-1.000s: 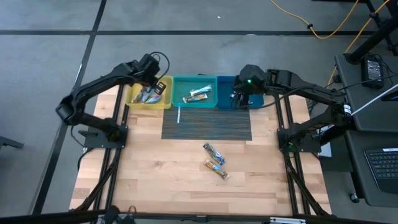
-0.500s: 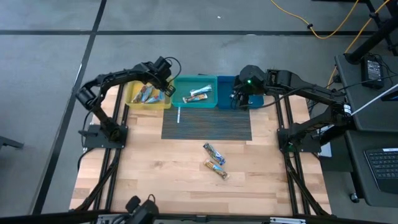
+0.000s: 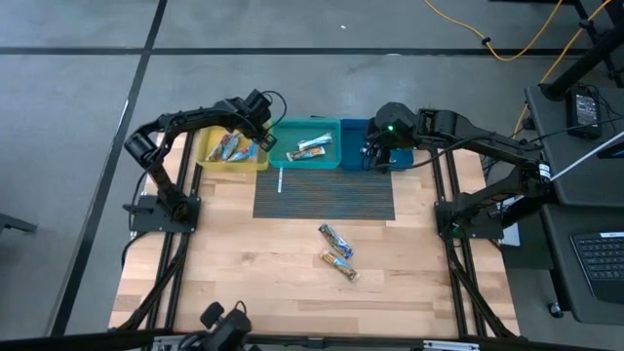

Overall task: Pick and place Granola Bars by type
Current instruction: Put the red granola bar into the yellow bin, then put the blue granola bar into the dark blue bin

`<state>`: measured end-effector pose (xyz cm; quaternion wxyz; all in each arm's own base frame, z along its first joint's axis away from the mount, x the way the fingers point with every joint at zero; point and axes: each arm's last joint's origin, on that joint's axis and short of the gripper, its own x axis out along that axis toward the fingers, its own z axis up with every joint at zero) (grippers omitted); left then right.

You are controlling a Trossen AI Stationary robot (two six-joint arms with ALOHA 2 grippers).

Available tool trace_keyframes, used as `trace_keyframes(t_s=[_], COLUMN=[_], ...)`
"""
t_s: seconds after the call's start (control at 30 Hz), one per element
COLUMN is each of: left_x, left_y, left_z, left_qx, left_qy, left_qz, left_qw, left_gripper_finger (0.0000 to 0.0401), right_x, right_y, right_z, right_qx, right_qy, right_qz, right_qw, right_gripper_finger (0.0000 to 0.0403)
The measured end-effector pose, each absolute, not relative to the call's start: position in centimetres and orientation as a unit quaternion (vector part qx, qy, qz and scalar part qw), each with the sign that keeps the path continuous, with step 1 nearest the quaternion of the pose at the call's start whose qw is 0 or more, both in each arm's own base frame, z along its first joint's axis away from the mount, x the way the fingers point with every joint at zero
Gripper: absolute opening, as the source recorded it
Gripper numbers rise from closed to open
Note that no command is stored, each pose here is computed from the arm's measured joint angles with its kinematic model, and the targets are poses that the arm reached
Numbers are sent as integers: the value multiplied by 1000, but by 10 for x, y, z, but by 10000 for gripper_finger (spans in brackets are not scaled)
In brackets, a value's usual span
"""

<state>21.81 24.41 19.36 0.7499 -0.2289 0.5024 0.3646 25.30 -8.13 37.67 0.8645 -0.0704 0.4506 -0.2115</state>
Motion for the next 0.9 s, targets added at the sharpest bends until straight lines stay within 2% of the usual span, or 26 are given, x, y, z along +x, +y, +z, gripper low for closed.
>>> trace_keyframes(t_s=[0.3,0.43,0.63,0.9], left_x=[201,190,179,175], left_y=[237,227,204,160], left_z=[239,266,302,339], left_qx=[-195,-185,-185,-192], left_qy=[448,405,338,260], left_qz=[385,406,414,341], left_qw=[783,798,825,883], left_gripper_finger=[156,188,201,188], right_x=[253,254,255,255], right_y=[-81,-82,-82,-81], right_z=[377,377,378,377], right_qx=[-71,-78,-84,-77], right_qy=[450,448,444,443], right_qz=[-212,-209,-207,-184], right_qw=[865,866,868,874], right_gripper_finger=[213,213,213,213])
